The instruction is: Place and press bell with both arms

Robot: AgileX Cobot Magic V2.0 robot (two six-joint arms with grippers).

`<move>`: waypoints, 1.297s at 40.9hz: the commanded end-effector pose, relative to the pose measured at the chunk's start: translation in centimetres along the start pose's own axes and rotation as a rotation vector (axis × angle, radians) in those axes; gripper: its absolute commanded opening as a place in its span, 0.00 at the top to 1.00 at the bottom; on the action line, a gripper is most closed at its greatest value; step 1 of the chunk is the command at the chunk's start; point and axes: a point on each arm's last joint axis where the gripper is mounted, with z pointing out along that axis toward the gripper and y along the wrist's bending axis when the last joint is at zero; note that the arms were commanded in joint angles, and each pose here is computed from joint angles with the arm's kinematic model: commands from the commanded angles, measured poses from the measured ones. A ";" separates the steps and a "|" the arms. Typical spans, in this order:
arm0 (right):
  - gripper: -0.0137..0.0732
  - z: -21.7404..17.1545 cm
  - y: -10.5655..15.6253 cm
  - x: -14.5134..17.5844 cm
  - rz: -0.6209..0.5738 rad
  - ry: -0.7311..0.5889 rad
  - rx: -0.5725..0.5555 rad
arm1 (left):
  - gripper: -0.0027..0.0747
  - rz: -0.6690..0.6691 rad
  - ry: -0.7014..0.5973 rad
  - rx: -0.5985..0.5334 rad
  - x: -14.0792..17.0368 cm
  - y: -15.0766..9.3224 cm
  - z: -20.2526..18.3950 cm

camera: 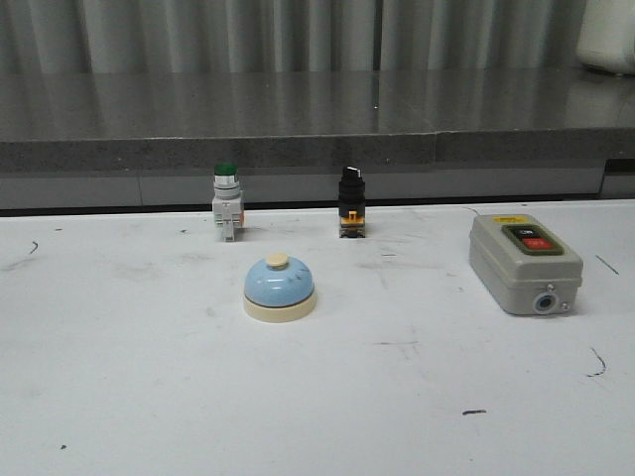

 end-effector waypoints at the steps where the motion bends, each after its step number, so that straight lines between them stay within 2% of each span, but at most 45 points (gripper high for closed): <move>1: 0.84 2.7 0.7 -2.6 -0.001 -0.026 -0.032 | 0.99 -0.020 -0.095 0.004 -1.5 -0.1 -0.2; 9: 0.84 9.6 4.5 -3.6 -0.068 0.143 -0.149 | 0.99 -0.020 -0.095 0.004 -1.5 -0.1 -0.2; 15: 0.84 13.6 8.9 -4.2 -0.106 0.230 -0.254 | 0.99 -0.020 -0.095 0.004 -1.5 -0.1 -0.2; 28: 0.84 18.9 18.4 -4.7 -0.192 0.266 -0.423 | 0.99 -0.020 -0.095 0.004 -1.5 -0.1 -0.2; 32: 0.84 19.7 20.5 -4.7 -0.217 0.287 -0.456 | 0.99 -0.020 -0.095 0.004 -1.5 -0.1 -0.2; 39: 0.84 21.2 22.3 -4.9 -0.234 0.316 -0.472 | 0.99 -0.020 -0.095 0.004 -1.5 -0.1 -0.2; 53: 0.84 23.3 22.8 -3.0 -0.243 0.361 -0.461 | 0.99 -0.020 -0.095 0.004 -1.5 -0.1 -0.2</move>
